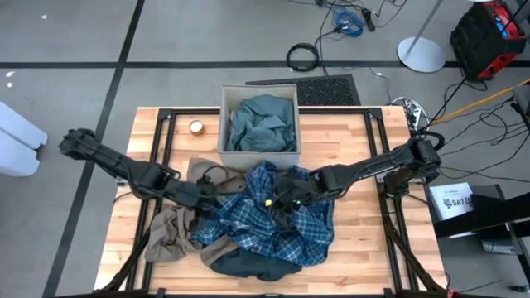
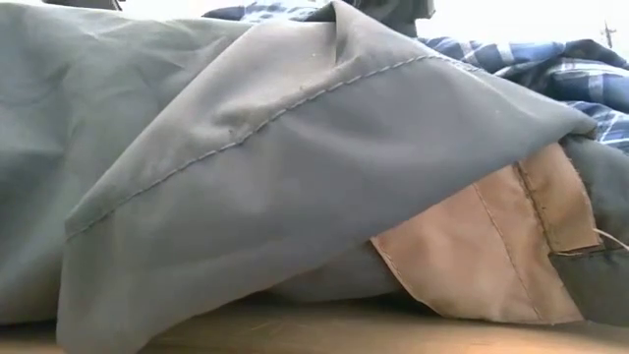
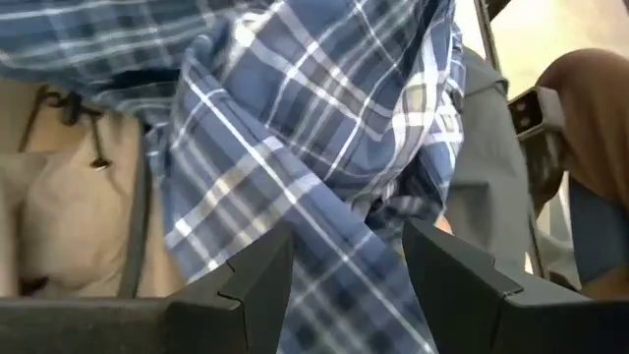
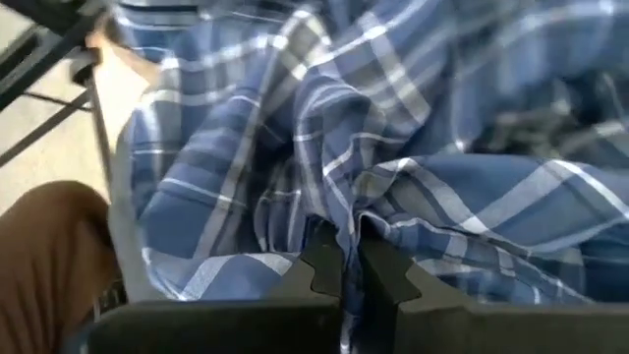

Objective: Sort clothes
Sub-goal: Put the blue plaid shirt into the laundry bin

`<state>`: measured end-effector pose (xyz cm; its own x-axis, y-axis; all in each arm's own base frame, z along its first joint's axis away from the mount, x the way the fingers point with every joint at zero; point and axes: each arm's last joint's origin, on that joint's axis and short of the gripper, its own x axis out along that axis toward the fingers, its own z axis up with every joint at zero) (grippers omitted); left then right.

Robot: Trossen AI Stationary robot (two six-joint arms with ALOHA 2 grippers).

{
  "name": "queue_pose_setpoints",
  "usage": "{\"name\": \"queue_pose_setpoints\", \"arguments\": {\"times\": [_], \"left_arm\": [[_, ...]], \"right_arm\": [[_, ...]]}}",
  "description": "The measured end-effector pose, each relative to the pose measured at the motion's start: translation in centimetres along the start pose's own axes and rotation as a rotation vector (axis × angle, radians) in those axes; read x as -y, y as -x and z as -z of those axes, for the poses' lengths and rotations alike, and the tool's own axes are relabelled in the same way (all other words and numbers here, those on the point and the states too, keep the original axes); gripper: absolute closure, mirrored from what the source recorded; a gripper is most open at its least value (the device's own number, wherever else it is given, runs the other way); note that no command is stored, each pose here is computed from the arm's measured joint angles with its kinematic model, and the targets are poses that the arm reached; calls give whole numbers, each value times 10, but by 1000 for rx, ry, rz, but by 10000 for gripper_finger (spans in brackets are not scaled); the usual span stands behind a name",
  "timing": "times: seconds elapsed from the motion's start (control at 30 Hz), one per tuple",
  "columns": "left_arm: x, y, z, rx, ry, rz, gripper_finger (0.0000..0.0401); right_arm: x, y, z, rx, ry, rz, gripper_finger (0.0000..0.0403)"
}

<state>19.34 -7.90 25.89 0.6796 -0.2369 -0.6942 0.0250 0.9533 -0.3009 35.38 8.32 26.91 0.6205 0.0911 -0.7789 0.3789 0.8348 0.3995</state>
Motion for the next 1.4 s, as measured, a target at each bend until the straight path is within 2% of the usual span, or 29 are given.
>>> {"name": "queue_pose_setpoints", "arguments": {"times": [0.1,0.27,0.37,0.53,0.77,0.87,0.93,1.0,1.1,1.23,1.4], "left_arm": [[-1,-18,0,-33,-7,-53,198],[-10,-49,5,-103,-26,-215,202],[-12,-59,3,-93,-80,-242,238],[-10,-61,-14,58,-157,-283,377],[-7,-54,-45,263,-246,-287,396],[-10,-54,-48,279,-254,-297,398],[-12,-54,-47,256,-258,-296,397],[-12,-53,-45,225,-266,-251,391],[-13,-49,-40,163,-293,-221,365],[-11,-42,-44,103,-298,-234,305],[-7,-33,-53,81,-302,-252,212]], "right_arm": [[6,1,5,-30,-84,88,403],[22,7,27,-128,-240,356,403],[27,12,37,-178,-330,461,402],[25,15,42,-193,-343,490,380],[26,15,43,-197,-337,499,296],[28,17,44,-214,-325,530,247],[30,19,46,-216,-310,564,216],[32,19,46,-219,-306,580,189],[32,19,46,-217,-307,580,157],[32,19,45,-213,-309,574,134],[32,19,45,-197,-304,579,129]]}}
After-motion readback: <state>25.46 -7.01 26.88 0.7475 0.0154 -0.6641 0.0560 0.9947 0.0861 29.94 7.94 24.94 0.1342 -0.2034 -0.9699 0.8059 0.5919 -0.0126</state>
